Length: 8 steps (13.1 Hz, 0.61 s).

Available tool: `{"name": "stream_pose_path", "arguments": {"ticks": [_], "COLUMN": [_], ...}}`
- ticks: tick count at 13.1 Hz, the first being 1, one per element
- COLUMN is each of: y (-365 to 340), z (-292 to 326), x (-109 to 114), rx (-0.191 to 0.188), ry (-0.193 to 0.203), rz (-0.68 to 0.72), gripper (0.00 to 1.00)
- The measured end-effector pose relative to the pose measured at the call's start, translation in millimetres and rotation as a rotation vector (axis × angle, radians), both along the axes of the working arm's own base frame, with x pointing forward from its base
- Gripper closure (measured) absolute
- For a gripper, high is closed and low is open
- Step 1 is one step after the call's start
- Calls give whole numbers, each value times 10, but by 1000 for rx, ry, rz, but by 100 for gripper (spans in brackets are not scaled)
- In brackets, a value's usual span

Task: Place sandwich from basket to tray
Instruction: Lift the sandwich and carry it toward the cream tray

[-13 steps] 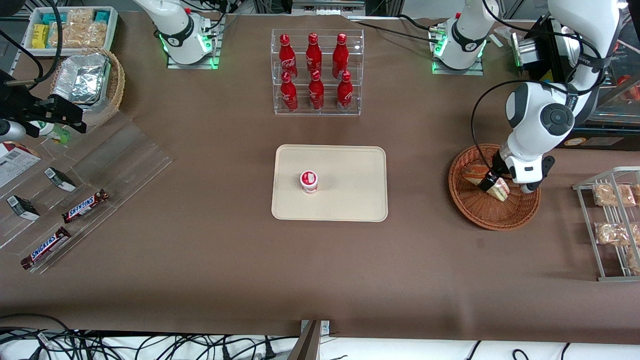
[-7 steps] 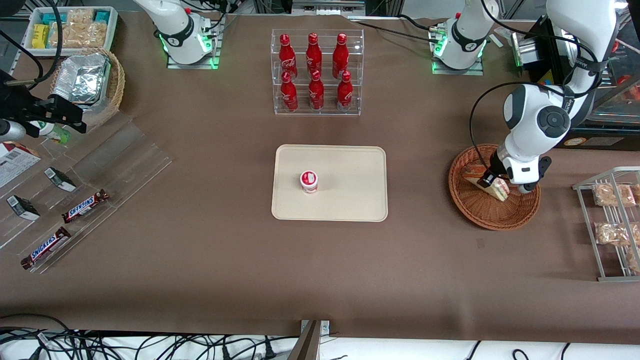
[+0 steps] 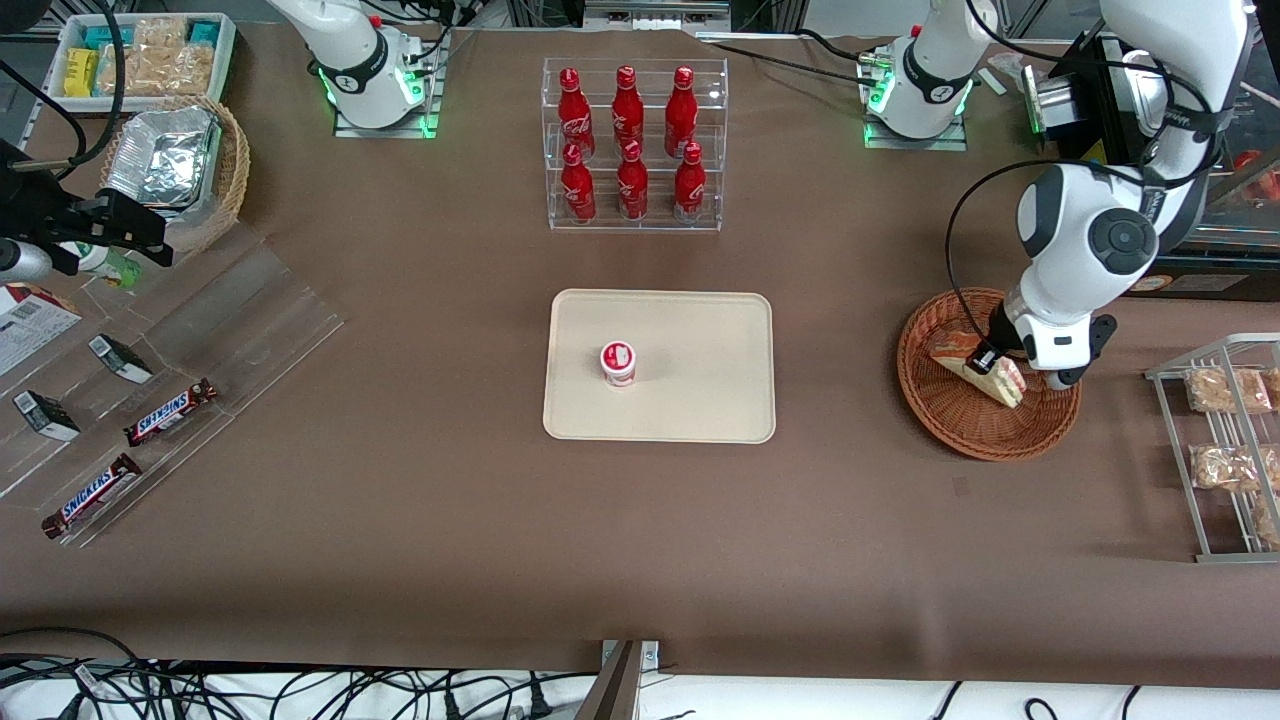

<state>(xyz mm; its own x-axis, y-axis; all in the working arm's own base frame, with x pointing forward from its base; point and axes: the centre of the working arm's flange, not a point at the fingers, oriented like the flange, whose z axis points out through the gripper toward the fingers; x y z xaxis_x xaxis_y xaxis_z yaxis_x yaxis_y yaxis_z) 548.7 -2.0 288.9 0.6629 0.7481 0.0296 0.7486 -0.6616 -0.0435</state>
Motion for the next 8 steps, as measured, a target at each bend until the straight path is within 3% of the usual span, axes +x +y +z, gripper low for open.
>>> {"name": "stream_pose_path", "arguments": {"ticks": [3, 6, 8], "y": [-144, -491, -749], "z": [686, 1200, 1407], "x": [232, 378, 417], "rx": [13, 7, -15], "ry": [53, 65, 51], "rz": [-79, -204, -296], "gripper": [81, 81, 81]}}
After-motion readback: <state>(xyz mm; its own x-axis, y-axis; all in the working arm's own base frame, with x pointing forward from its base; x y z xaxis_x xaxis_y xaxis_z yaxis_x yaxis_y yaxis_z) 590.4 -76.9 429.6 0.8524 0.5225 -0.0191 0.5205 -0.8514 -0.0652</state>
